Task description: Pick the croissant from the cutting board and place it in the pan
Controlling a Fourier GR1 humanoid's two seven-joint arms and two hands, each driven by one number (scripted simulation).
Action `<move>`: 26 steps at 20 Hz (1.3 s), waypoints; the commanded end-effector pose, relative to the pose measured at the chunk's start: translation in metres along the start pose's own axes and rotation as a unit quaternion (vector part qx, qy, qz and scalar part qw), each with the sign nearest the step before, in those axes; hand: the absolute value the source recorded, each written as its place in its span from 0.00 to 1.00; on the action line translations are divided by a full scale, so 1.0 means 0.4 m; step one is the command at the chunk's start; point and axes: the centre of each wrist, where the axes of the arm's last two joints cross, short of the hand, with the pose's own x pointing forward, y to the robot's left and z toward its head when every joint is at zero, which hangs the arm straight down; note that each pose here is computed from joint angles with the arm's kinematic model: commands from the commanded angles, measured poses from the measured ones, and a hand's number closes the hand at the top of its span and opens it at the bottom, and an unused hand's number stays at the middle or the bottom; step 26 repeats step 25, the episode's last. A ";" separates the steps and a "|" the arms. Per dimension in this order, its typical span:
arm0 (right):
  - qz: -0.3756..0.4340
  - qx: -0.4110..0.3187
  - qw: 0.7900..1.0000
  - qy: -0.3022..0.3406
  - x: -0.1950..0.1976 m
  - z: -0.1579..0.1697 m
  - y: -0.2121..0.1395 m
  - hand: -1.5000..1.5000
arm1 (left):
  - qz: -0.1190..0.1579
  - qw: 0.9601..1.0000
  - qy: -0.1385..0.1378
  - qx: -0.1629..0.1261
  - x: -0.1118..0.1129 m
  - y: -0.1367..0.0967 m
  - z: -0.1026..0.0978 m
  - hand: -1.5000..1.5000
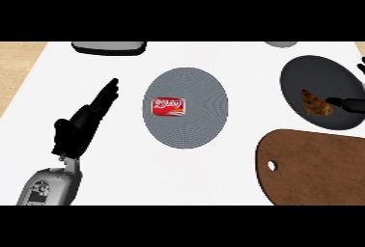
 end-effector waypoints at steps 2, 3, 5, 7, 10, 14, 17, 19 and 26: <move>-0.051 0.027 0.998 -0.032 -0.035 0.068 -0.088 0.00 | 0.001 1.000 0.005 0.011 0.003 0.010 -0.006 0.50; -0.048 0.006 0.997 -0.058 -0.036 0.078 -0.106 0.00 | 0.003 1.000 0.006 0.001 -0.018 0.006 0.032 0.50; -0.058 0.024 0.996 -0.069 -0.061 0.108 -0.111 0.00 | -0.001 1.000 0.009 0.005 -0.018 0.002 0.006 0.50; -0.054 0.019 0.996 -0.075 -0.078 0.142 -0.141 0.00 | 0.005 1.000 0.006 0.011 -0.030 0.006 0.018 0.50; -0.063 0.021 0.995 -0.068 -0.103 0.164 -0.124 0.00 | 0.003 1.000 0.018 0.017 -0.009 0.020 0.022 0.50; -0.071 0.026 0.995 -0.066 -0.110 0.184 -0.141 0.00 | -0.001 1.000 0.009 0.007 0.023 0.032 0.016 0.50; -0.070 0.033 0.994 -0.073 -0.136 0.242 -0.174 0.00 | 0.001 1.000 0.018 0.015 -0.035 0.030 0.029 0.50; -0.069 0.025 0.994 -0.081 -0.156 0.269 -0.169 0.00 | -0.001 1.000 0.016 0.009 -0.043 0.028 0.066 0.50; -0.057 0.019 0.996 -0.061 -0.168 0.281 -0.160 0.00 | -0.001 1.000 0.019 0.018 -0.022 0.032 0.041 0.50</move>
